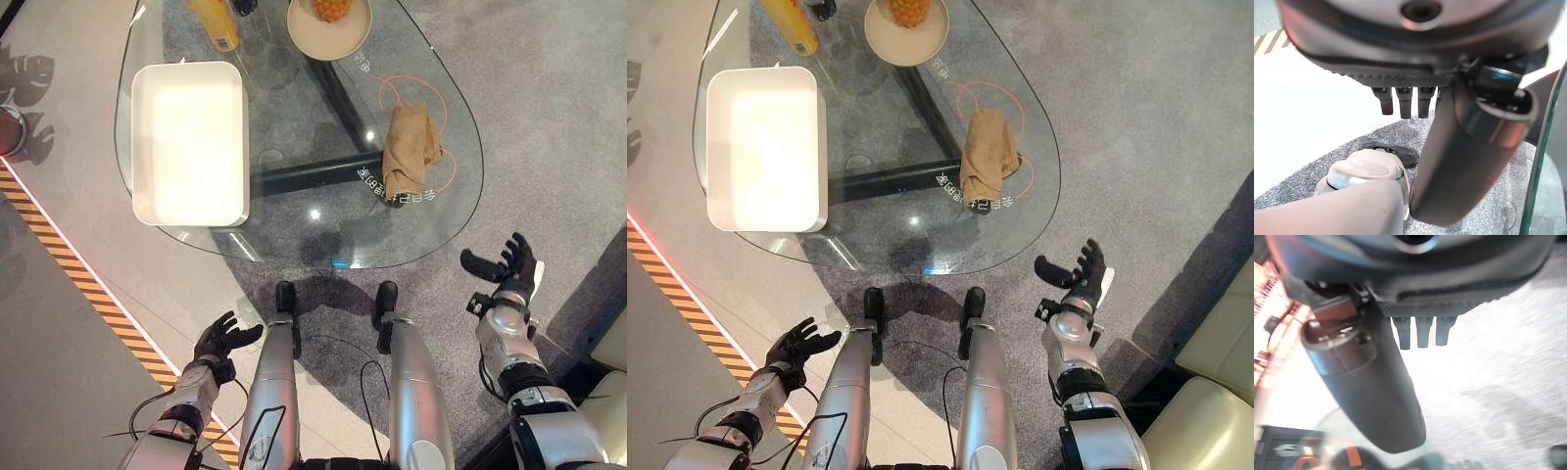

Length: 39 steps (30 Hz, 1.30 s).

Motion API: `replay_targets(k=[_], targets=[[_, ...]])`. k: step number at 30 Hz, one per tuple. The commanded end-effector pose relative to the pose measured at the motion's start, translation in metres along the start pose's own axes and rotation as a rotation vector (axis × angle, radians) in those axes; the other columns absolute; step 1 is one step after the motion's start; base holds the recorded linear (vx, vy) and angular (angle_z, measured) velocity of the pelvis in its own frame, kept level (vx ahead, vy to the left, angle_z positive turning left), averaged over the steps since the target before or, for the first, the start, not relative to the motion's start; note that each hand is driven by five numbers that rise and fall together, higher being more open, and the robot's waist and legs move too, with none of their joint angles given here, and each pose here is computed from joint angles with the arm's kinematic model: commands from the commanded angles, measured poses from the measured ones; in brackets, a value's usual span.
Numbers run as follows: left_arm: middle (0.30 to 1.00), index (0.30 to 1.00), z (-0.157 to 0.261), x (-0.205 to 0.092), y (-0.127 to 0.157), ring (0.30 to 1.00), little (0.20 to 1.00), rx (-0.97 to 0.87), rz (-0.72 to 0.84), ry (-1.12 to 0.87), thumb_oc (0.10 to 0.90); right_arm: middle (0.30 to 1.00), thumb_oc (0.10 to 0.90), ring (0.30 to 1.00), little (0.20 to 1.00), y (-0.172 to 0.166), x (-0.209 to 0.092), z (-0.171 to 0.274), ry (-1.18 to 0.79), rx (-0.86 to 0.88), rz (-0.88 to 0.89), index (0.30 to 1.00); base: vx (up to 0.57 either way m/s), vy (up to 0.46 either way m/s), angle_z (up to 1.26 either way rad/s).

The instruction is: Wipe the table with a cloth and put it in the basket.

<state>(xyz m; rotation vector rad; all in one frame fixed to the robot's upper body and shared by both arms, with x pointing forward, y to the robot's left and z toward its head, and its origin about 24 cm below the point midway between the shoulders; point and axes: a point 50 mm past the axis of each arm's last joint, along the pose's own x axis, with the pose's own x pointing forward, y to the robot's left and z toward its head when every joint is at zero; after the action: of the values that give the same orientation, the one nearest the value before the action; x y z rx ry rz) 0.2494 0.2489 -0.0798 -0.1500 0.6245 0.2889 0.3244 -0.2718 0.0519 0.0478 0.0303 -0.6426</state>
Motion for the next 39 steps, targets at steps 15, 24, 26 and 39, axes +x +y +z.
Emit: replay_targets(k=[15, 24, 26, 39], targets=[[0.900, 0.900, -0.017, -0.007, 0.015, 0.900, 0.900, 0.004, 0.064, 0.035, 0.800, 0.900, 0.800, 0.900, 0.900, 0.067, -0.019, 0.098, -0.388, 0.014, 0.237, 0.900, -0.01, 0.042, 0.00], [0.900, 0.900, -0.017, -0.005, 0.004, 0.900, 0.900, 0.024, 0.030, 0.038, 0.800, 0.900, 0.800, 0.900, 0.900, 0.092, -0.009, 0.101, -0.303, -0.094, 0.237, 0.900, 0.00, 0.010, 0.00], [0.900, 0.900, -0.017, -0.005, 0.001, 0.900, 0.900, 0.027, 0.022, 0.039, 0.800, 0.900, 0.800, 0.900, 0.900, 0.096, -0.007, 0.100, -0.278, -0.111, 0.227, 0.900, 0.00, 0.000, 0.00], [0.900, 0.900, -0.017, -0.003, -0.013, 0.900, 0.900, 0.044, -0.010, 0.042, 0.800, 0.900, 0.800, 0.900, 0.900, 0.097, 0.007, 0.101, -0.243, -0.275, 0.048, 0.900, 0.00, 0.003, 0.01]])
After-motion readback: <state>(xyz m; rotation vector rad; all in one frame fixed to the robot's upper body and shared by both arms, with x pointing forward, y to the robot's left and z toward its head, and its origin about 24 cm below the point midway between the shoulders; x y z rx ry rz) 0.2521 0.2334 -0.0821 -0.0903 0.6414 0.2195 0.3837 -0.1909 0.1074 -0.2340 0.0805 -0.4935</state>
